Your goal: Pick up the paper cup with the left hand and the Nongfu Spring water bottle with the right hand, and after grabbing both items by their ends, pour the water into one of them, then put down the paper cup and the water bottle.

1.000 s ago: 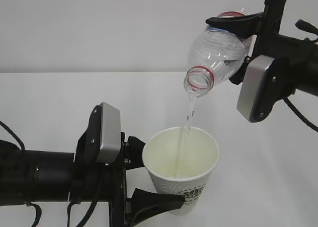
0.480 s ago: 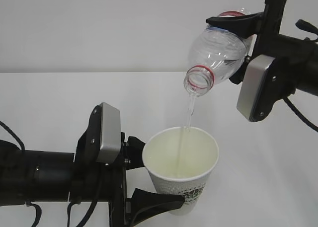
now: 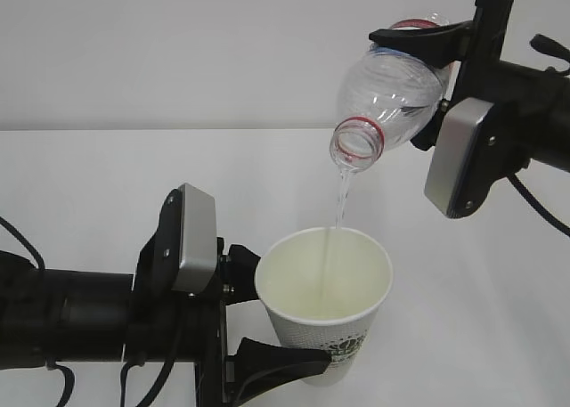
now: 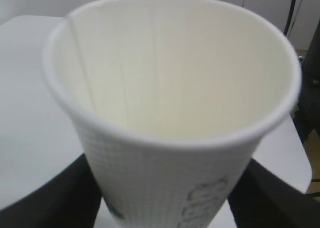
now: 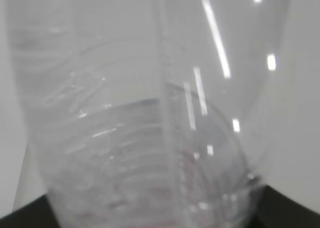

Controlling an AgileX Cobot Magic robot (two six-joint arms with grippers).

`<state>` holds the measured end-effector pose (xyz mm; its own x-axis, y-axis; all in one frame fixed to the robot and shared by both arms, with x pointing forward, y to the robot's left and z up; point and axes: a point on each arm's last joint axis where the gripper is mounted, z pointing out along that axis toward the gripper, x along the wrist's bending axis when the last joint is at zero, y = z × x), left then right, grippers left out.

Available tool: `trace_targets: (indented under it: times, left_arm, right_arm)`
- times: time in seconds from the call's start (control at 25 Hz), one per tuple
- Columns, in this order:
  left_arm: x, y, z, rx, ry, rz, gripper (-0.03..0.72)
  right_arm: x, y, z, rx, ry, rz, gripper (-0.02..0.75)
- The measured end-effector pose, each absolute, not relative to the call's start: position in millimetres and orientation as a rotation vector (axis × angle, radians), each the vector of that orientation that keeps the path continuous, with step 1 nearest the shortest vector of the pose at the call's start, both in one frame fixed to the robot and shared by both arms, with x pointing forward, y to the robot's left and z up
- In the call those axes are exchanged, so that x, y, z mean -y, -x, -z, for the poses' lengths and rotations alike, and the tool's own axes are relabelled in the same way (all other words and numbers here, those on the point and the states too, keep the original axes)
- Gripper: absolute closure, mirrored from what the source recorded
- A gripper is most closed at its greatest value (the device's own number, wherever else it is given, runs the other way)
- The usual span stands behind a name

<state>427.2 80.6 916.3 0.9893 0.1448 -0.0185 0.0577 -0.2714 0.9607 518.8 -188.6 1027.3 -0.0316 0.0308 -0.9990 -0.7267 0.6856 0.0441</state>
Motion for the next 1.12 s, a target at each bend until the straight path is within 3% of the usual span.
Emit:
trace_targets:
  times: [1.12]
  left_arm:
    - [-80.7, -427.3, -916.0, -0.148, -1.849, -0.085, 0.153]
  right_arm:
    - [188.7, -518.6, -1027.8, -1.490, 0.605, -0.671, 0.325]
